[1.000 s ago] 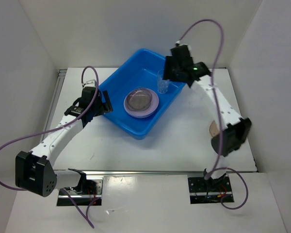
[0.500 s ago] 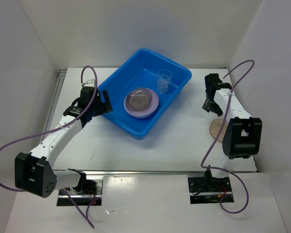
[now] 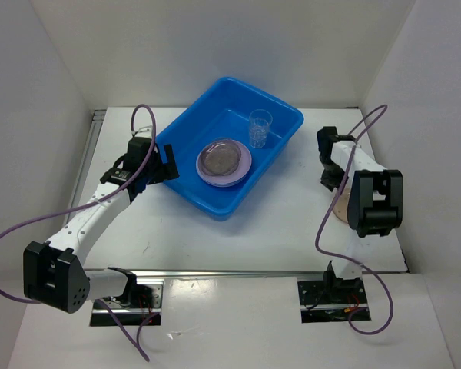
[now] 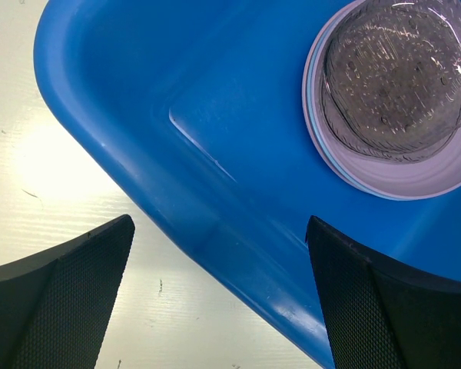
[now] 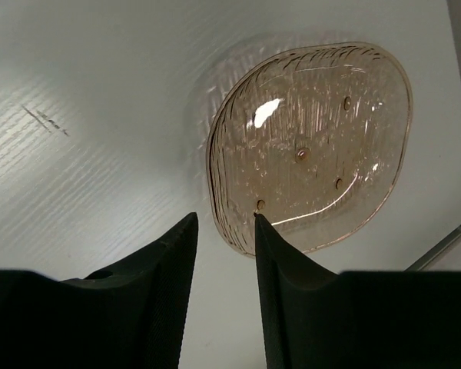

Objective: Place the mixed dishes into the plastic bin

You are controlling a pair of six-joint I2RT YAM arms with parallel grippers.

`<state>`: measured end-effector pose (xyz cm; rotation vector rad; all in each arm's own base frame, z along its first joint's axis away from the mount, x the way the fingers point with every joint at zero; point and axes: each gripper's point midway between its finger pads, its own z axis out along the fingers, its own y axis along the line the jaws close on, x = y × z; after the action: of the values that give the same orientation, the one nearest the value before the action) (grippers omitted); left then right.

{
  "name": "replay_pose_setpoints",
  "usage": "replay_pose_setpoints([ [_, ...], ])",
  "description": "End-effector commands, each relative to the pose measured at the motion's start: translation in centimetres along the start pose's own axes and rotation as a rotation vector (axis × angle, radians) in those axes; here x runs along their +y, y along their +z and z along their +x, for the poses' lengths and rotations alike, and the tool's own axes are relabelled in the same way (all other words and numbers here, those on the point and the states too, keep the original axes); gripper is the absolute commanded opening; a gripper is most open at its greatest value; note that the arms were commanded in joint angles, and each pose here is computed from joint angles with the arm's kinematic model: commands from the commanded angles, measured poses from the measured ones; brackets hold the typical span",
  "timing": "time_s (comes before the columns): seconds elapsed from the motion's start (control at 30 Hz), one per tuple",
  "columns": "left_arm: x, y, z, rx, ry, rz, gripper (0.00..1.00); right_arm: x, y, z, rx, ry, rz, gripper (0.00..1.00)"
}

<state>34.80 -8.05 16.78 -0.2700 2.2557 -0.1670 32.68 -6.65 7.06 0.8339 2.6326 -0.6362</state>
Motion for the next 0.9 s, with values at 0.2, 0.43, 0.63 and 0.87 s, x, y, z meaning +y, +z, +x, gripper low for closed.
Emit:
replay_pose_setpoints([
  [0.2, -0.4, -0.5, -1.2, -0.051, 0.018, 0.019, 1.0, -0.3, 2.1, 1.1, 0.04, -0.051, 0.127, 0.37],
  [0.43, -0.4, -0.5, -1.2, -0.052, 0.027, 0.019, 1.0, -0.3, 3.2, 1.7, 0.063, -0.075, 0.156, 0.35],
  [0.63, -0.2, -0.2, -1.1, -0.047, 0.028, 0.007, 1.0, 0.2, 4.1, 2.0, 0.074, -0.083, 0.163, 0.27],
  [0.87, 0.1, -0.2, -1.2, -0.054, 0.037, -0.01, 1.0, 0.5, 4.7, 2.7, 0.092, -0.117, 0.174, 0.02],
])
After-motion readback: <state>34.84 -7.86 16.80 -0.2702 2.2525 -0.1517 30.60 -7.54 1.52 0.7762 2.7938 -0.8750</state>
